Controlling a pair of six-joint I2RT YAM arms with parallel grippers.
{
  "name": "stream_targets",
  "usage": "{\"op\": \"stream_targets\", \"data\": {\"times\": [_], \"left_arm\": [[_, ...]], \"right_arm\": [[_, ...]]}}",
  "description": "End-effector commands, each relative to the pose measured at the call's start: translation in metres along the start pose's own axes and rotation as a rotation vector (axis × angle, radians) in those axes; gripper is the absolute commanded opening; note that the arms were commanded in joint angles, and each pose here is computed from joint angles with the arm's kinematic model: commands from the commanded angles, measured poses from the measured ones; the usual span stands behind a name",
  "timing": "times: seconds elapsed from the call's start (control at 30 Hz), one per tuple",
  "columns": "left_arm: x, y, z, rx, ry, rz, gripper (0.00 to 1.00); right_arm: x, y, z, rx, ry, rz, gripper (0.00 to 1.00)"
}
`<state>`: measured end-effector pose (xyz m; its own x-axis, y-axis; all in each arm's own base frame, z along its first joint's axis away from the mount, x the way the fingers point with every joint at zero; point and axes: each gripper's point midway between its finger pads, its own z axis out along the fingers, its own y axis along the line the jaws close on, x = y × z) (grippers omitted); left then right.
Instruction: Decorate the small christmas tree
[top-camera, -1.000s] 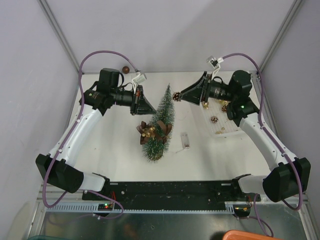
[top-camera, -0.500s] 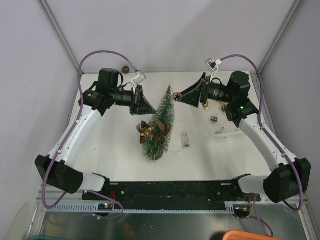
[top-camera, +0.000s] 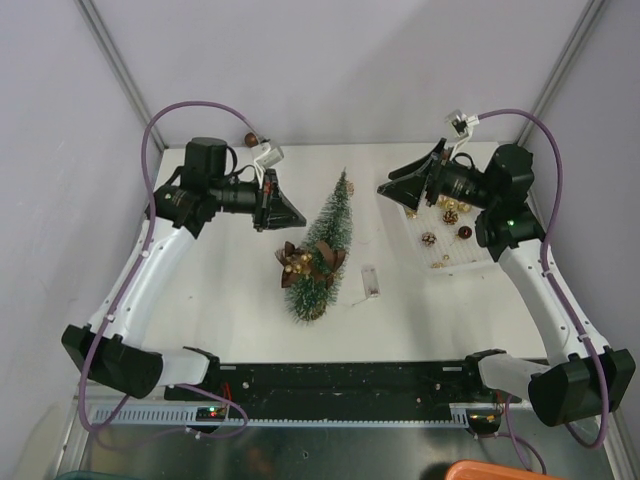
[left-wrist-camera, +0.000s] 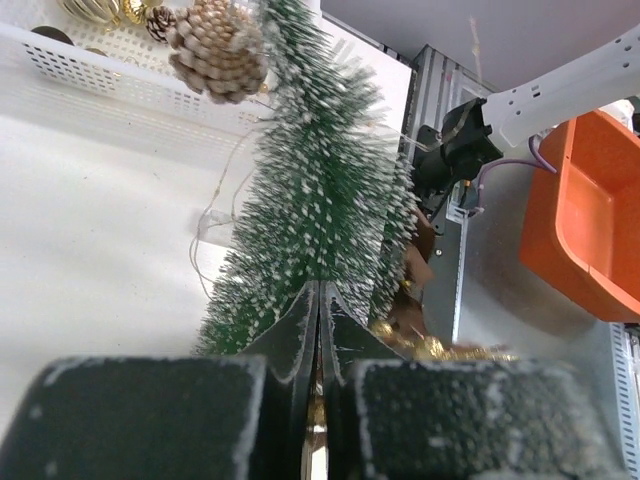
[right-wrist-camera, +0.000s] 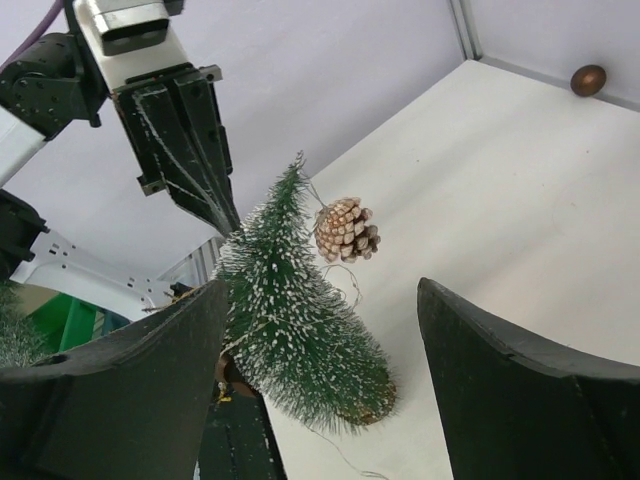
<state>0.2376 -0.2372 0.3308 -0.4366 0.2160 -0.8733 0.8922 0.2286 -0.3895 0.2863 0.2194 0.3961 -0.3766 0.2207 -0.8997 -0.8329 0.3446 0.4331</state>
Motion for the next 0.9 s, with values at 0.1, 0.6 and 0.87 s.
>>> {"op": "stream_targets", "data": {"times": [0.1, 0.6, 0.87], "left_arm": [[-0.005, -0.011, -0.015, -0.050, -0.038, 0.021, 0.22], [-0.024, -0.015, -0.063, -0.253, -0.150, 0.066, 0.99], [-0.020, 0.016, -0.103, -0.532, -0.192, 0.027, 1.00]], "right_arm": [[-0.010, 0.003, -0.011, 0.058, -0.035, -0.029, 0.82], [-0.010, -0.007, -0.042, 0.272, -0.070, 0.026, 0.97], [0.012, -0.018, -0.068, 0.470, -0.035, 0.060, 0.99]]}}
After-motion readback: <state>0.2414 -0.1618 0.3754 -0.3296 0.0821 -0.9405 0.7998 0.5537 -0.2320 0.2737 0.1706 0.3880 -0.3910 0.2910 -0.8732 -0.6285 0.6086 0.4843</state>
